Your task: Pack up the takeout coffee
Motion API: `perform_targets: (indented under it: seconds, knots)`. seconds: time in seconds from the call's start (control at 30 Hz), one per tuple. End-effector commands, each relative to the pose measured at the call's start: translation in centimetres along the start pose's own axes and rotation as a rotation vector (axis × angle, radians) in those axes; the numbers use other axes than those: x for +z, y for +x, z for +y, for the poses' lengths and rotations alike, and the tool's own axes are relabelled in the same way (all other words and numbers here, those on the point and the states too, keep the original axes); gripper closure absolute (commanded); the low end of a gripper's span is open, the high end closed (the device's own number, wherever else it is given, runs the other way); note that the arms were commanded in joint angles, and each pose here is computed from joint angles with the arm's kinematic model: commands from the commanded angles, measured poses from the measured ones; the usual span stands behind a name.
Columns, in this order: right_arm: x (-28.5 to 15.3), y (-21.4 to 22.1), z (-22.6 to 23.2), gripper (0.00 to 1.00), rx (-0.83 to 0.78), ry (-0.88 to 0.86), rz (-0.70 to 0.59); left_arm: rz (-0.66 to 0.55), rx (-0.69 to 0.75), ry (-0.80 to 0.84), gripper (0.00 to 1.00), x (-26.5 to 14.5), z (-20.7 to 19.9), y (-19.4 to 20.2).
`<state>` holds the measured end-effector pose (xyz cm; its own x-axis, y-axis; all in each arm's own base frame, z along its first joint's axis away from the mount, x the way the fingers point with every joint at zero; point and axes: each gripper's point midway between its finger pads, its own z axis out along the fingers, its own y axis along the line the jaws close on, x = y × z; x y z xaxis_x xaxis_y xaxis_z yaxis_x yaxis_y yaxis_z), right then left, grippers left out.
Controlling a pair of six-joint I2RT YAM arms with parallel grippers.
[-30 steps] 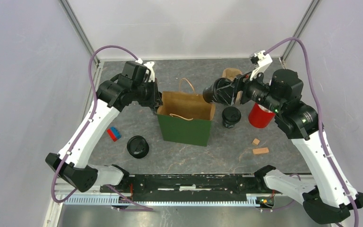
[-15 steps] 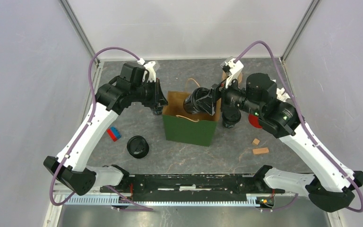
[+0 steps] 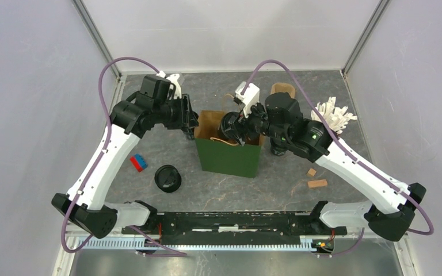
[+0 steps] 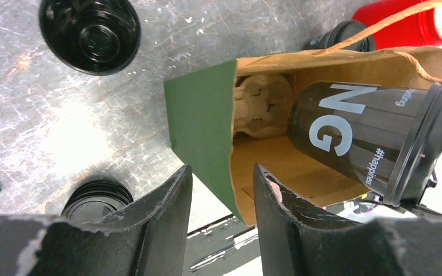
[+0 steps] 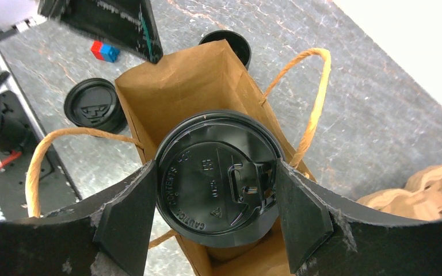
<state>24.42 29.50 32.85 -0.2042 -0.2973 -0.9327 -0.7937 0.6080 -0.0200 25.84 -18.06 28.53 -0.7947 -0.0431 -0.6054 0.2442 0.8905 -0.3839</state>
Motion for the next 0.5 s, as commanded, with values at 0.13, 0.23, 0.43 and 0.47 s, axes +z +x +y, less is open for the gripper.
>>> perform_targets:
  seconds: [0.13,0.23,0.43,0.47]
  knots:
    - [2.0,0.1,0.0,0.28,-0.292,-0.031,-0.038,-0.053,-0.034,0.067,0.47,-0.7,-0.5,-2.1]
    - [3.0,0.9,0.6,0.28,-0.332,-0.070,-0.028,-0.056,-0.017,0.085,0.47,-0.4,-0.7,-2.1]
    - [4.2,1.9,2.0,0.28,-0.368,-0.153,-0.022,-0.034,0.016,0.063,0.47,0.9,0.2,-1.5]
    - [4.4,2.2,2.2,0.28,-0.373,-0.164,-0.015,-0.025,0.022,0.066,0.48,1.1,0.2,-1.3]
